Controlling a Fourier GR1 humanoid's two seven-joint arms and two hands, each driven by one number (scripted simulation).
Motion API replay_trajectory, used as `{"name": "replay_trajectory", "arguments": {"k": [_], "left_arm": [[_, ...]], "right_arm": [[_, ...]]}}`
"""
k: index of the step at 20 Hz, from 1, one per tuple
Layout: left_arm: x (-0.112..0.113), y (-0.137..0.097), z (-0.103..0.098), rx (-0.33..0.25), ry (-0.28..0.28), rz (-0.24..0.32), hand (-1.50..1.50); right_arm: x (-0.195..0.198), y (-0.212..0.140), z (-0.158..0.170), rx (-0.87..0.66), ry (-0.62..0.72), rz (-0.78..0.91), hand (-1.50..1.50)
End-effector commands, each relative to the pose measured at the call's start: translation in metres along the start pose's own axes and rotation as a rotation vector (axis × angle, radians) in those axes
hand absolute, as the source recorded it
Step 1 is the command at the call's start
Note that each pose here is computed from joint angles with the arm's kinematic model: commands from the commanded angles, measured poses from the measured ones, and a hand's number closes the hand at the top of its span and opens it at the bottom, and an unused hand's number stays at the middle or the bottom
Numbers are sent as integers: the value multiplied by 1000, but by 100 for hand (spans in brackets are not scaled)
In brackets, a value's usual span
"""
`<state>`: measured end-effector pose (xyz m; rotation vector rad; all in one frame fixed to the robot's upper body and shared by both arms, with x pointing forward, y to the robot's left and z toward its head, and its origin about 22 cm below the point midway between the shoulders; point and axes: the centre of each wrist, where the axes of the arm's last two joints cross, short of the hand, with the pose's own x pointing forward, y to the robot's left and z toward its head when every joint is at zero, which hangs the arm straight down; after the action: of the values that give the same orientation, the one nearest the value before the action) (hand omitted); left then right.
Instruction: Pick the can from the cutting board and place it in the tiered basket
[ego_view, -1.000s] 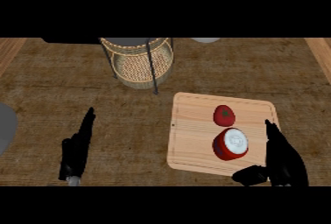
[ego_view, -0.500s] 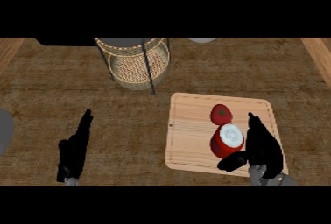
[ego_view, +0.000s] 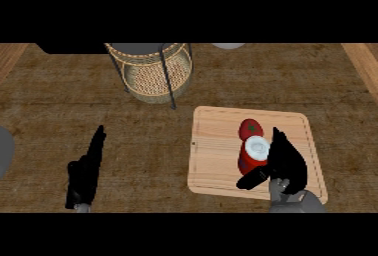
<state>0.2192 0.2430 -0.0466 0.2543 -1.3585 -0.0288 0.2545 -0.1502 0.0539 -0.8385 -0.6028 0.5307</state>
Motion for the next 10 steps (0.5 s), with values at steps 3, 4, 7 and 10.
{"name": "replay_trajectory", "arguments": {"k": [3,4,7,10], "left_arm": [[-8,-14,2,9,42,18,0],[-11,6,3,-8,56,5,0],[-17,-3,-1,-3,53,12,0],[0,4,-1,6,49,12,0]], "right_arm": [[4,9,11,27,218,57,-150],[14,-1,9,10,205,50,150],[7,11,3,2,191,75,150],[6,10,-16,0,141,53,150]]}}
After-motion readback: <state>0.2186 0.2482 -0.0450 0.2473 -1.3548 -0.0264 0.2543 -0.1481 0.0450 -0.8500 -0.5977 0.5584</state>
